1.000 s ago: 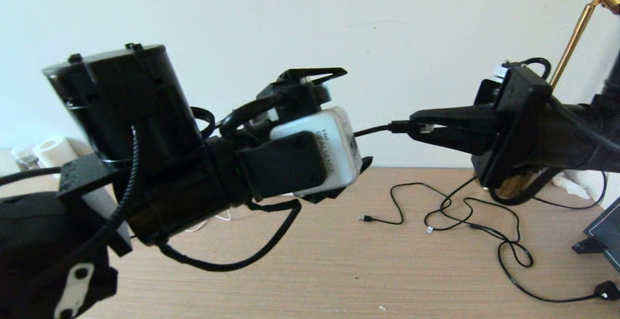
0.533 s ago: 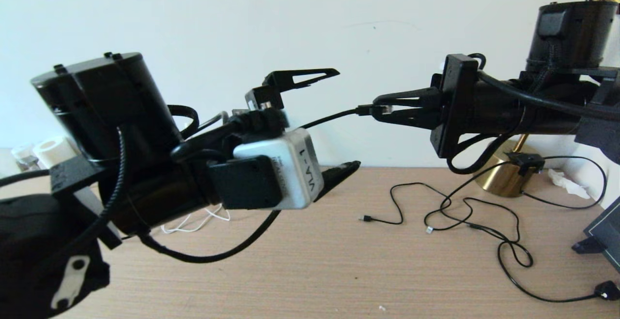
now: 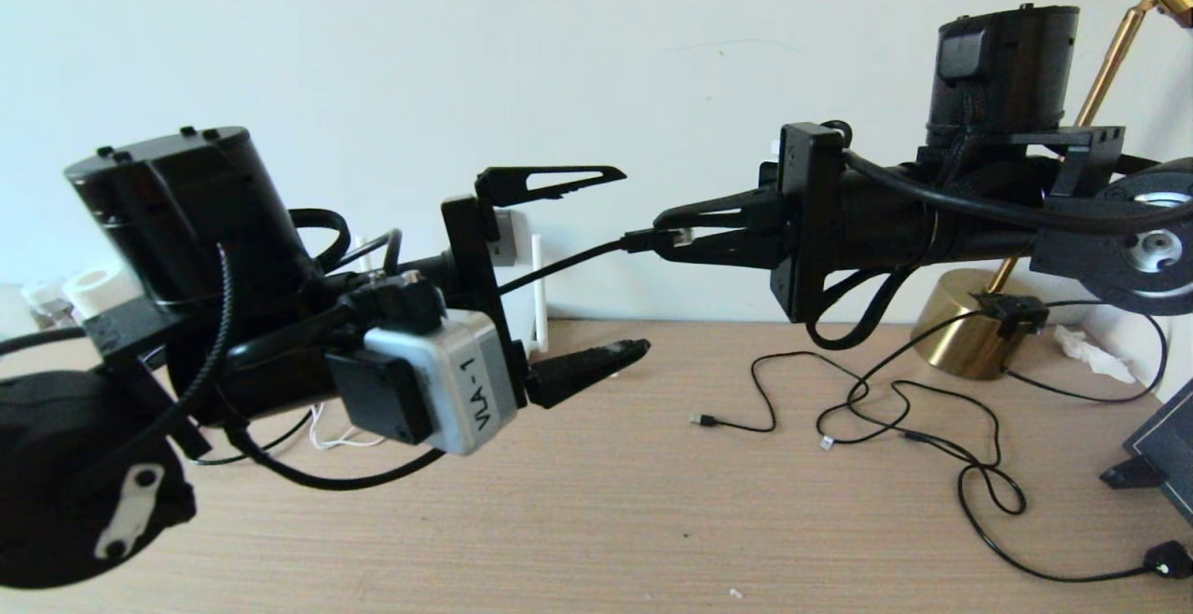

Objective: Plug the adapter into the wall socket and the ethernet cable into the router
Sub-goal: Hand it to the other hand

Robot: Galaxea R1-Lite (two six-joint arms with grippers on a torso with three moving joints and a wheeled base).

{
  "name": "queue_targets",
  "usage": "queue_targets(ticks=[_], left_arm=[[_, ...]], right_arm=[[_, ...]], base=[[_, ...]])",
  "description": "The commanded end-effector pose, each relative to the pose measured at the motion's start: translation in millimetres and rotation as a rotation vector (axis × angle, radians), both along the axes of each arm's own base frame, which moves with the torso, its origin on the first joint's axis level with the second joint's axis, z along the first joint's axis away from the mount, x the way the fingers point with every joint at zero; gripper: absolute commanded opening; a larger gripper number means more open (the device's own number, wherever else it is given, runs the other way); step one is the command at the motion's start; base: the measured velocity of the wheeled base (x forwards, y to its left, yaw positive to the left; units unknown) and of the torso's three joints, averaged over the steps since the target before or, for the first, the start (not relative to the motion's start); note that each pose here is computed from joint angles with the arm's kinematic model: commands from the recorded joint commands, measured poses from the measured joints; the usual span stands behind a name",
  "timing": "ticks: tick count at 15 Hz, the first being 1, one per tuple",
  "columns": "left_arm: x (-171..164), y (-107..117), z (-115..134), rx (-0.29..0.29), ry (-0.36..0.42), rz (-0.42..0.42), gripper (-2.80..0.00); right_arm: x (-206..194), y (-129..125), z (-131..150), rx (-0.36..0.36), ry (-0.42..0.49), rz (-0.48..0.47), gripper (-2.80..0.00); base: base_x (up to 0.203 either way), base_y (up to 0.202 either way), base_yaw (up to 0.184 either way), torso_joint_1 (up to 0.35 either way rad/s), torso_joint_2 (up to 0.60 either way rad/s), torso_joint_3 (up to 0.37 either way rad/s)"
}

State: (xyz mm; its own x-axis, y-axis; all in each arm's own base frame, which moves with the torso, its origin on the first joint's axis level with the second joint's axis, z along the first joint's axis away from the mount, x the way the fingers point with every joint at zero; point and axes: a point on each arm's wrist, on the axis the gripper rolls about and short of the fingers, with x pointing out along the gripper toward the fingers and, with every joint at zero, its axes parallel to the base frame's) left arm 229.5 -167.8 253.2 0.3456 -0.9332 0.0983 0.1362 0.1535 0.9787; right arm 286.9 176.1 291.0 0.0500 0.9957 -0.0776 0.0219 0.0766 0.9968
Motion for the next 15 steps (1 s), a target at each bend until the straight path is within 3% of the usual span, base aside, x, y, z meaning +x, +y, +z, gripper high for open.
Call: queue_targets(ticks=[1, 6, 15], left_arm=[[-0.5, 1.0, 0.5, -0.002, -0.011, 0.001, 0.0], [0.1, 1.8, 6.2, -0.035, -0.019, 0.009, 0.0], [-3.0, 4.1, 7.1, -0.04, -0.019, 0.024, 0.0]], right_arm=[[-6.0, 0.5, 4.5, 0.008, -0.004, 0.015, -2.8], [-13.6, -4.7, 4.4, 0.005, 0.001, 0.009, -2.8], [-20.0, 1.2, 5.6, 0.008, -0.008, 0.036, -2.8]], base=[[0.0, 0.0, 0.0, 0.0, 0.0, 0.0], [0.0, 0.0, 0.0, 0.0, 0.0, 0.0], [0.0, 0.0, 0.0, 0.0, 0.0, 0.0]])
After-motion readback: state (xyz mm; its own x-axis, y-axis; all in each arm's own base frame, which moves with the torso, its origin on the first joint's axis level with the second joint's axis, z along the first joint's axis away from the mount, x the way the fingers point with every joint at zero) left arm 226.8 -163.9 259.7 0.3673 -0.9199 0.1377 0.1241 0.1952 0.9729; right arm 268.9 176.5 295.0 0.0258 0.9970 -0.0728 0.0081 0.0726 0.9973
